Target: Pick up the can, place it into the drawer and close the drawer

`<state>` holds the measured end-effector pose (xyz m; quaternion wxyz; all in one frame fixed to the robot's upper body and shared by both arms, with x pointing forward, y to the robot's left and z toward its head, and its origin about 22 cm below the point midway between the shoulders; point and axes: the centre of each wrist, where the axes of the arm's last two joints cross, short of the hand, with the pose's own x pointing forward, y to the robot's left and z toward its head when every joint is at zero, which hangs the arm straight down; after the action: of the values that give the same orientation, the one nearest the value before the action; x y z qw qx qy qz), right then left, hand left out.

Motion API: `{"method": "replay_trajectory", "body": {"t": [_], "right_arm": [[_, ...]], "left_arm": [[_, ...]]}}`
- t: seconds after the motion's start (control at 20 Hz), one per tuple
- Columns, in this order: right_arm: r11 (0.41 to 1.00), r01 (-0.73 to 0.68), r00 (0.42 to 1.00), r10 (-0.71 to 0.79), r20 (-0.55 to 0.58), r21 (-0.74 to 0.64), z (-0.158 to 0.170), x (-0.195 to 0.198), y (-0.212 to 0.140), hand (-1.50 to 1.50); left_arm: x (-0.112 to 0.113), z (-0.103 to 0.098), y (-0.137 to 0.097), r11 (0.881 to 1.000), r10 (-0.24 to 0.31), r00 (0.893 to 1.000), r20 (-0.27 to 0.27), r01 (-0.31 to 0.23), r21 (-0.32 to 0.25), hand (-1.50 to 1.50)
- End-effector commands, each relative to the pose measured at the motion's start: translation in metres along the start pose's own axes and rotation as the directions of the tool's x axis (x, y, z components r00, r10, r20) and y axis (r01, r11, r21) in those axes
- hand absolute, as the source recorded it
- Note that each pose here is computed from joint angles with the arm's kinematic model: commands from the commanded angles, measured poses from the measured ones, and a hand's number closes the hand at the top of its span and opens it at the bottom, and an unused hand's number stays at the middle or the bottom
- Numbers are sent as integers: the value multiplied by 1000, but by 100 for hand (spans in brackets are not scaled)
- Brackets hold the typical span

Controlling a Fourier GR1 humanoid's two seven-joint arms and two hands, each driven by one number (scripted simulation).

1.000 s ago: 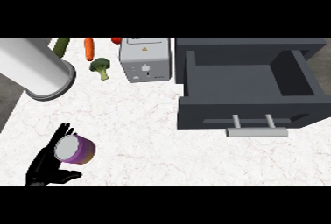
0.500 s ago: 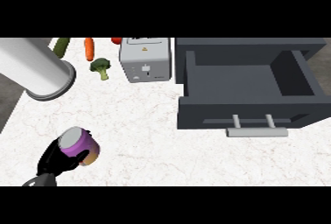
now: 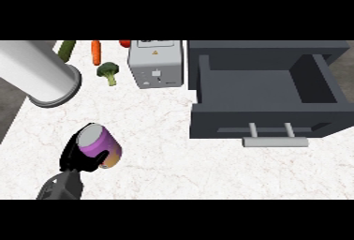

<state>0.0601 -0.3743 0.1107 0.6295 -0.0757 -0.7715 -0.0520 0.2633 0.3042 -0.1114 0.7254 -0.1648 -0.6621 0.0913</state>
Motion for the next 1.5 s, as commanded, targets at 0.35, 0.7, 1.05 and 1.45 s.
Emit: {"method": "replay_trajectory", "body": {"t": [0.35,0.7,1.05,1.45], "right_arm": [[1000,3,1000,-3,14,-26,-11,13,-15,-150],[999,16,1000,-16,4,-28,3,8,9,-150],[1000,-1,1000,1,10,-17,0,12,14,-150],[1000,15,999,-14,33,-25,7,24,15,-150]], "left_arm": [[32,-52,-91,996,-9,989,145,-5,91,150],[92,-61,-129,995,-86,970,226,71,76,150],[147,-79,-182,994,-103,967,235,92,56,150],[174,-103,-220,988,-153,959,241,144,52,150]]}}
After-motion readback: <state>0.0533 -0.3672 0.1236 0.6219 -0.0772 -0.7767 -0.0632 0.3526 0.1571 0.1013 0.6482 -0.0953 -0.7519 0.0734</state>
